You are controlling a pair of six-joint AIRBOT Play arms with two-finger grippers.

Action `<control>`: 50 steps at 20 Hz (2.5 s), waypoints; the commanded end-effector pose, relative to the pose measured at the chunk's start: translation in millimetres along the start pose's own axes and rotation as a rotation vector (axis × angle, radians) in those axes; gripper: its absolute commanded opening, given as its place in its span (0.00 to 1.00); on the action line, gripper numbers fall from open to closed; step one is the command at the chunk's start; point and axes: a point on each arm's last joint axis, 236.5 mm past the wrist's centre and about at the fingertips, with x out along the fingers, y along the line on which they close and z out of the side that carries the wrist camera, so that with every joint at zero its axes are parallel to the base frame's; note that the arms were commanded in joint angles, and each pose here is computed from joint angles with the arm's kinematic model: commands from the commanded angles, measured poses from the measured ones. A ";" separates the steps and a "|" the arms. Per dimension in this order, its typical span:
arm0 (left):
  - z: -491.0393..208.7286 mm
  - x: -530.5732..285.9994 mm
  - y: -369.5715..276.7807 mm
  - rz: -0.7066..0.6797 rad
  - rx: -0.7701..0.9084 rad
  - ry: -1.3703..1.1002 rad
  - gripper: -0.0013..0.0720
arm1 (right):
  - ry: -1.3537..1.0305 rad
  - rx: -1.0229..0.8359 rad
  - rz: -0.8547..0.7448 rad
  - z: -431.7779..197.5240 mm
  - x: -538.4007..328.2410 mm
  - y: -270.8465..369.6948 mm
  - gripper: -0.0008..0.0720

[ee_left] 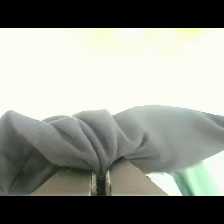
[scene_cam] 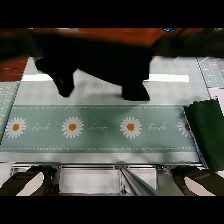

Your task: Fold the shirts.

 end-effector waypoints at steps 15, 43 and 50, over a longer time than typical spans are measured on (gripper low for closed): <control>6.0 -187.3 -185.4 0.087 0.494 -0.064 0.05 | -0.217 -0.312 -0.079 3.2 -225.0 98.6 0.04; -151.4 -11.6 286.9 0.439 -0.521 0.627 0.70 | 0.420 0.397 -0.404 -101.6 33.7 -295.7 0.58; -327.5 -107.5 255.6 0.434 -0.951 0.701 0.70 | 0.411 0.638 -0.436 -266.0 -11.5 -273.1 0.57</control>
